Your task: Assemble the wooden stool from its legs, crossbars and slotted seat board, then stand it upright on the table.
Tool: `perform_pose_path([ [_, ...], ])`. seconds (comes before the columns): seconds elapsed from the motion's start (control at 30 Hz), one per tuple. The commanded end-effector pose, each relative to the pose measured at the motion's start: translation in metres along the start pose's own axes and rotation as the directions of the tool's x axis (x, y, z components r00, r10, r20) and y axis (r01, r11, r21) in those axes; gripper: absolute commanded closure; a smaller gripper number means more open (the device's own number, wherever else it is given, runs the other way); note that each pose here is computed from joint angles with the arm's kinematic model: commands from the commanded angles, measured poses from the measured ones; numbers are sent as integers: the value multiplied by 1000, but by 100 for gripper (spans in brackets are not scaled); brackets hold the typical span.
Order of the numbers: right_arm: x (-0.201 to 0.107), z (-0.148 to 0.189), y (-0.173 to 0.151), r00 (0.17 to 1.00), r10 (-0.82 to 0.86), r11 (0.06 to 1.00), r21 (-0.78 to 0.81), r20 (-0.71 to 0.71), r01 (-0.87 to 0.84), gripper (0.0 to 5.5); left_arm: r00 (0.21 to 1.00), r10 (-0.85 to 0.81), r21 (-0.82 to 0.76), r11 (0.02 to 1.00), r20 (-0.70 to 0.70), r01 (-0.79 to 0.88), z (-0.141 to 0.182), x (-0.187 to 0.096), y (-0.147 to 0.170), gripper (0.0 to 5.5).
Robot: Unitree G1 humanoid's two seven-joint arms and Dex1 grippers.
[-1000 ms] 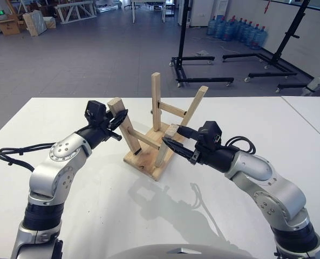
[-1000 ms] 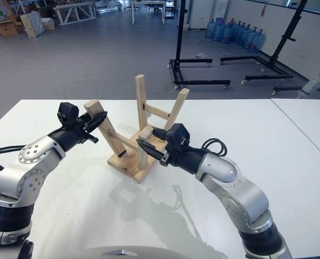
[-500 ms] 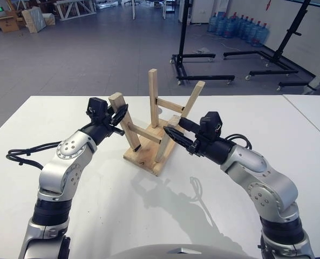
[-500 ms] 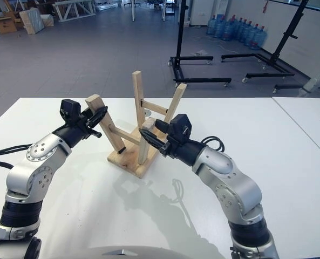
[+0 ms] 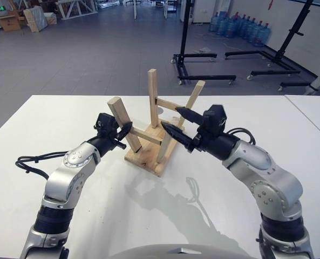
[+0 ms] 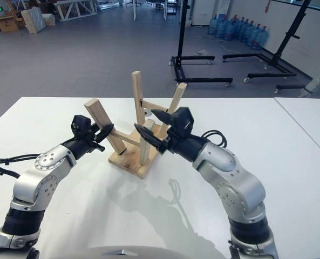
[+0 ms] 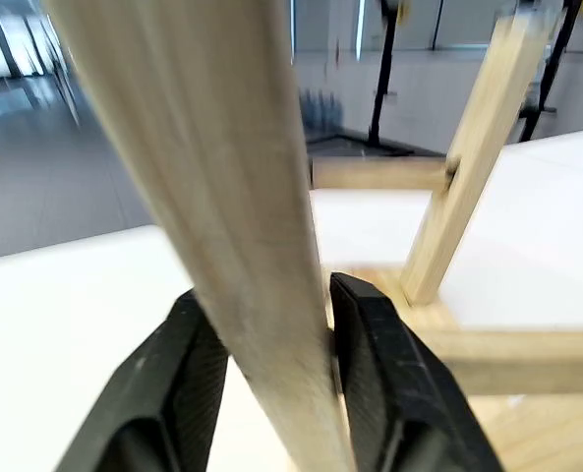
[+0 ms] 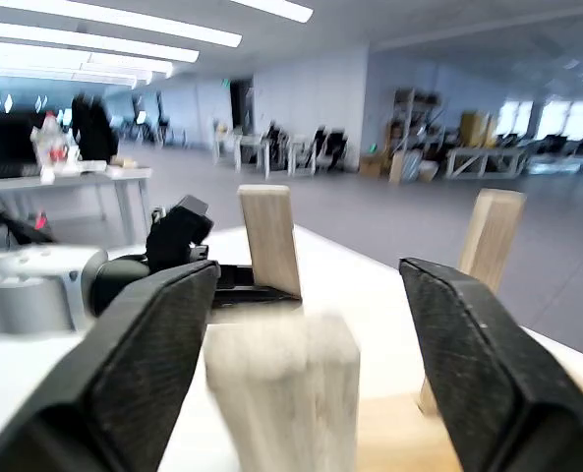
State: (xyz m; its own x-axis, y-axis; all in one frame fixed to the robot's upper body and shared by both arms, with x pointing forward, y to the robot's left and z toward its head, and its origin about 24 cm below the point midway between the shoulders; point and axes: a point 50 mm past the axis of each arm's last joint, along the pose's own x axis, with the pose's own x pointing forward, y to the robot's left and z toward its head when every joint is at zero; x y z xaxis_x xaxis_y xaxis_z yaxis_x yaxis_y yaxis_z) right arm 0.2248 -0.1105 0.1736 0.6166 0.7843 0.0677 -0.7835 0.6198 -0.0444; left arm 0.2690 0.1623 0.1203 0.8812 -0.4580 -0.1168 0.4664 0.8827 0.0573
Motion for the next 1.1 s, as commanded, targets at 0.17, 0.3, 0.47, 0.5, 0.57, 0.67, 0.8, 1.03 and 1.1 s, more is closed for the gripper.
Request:
perform_pose_path([
  [0.17, 3, 20, -6, 988, -45, 998, 42, 147, 39, 144, 999, 16, -11, 1000, -38, -16, -12, -3, -1, 262],
  [0.3, 4, 25, -10, 982, -72, 996, 71, 175, 60, 144, 994, 22, -70, 997, 106, -14, 23, -2, 3, 218],
  [0.47, 4, 34, -17, 971, -103, 991, 109, 215, 81, 144, 927, 88, -115, 992, 365, -49, 102, -6, 20, 218],
  [0.5, 5, 35, -18, 969, -109, 990, 114, 220, 85, 144, 909, 101, -115, 992, 405, -59, 117, -8, 25, 218],
  [0.57, 4, 36, -20, 966, -120, 988, 123, 227, 94, 144, 871, 116, -113, 991, 477, -70, 144, -13, 33, 218],
  [0.67, 3, 39, -23, 960, -145, 985, 131, 239, 116, 144, 839, 88, -87, 995, 536, -49, 173, -11, 37, 218],
  [0.8, 6, 48, -29, 940, -196, 978, 121, 279, 168, 144, 815, 111, -52, 994, 569, -100, 192, 8, 41, 218],
  [1.03, 3, 15, -24, 966, -213, 972, 135, 147, 194, 144, 980, -155, -153, 979, -125, 136, -9, 49, -4, 218],
  [1.1, 3, 12, -22, 969, -210, 972, 133, 130, 193, 144, 974, -163, -171, 976, -155, 136, -23, 45, -9, 218],
])
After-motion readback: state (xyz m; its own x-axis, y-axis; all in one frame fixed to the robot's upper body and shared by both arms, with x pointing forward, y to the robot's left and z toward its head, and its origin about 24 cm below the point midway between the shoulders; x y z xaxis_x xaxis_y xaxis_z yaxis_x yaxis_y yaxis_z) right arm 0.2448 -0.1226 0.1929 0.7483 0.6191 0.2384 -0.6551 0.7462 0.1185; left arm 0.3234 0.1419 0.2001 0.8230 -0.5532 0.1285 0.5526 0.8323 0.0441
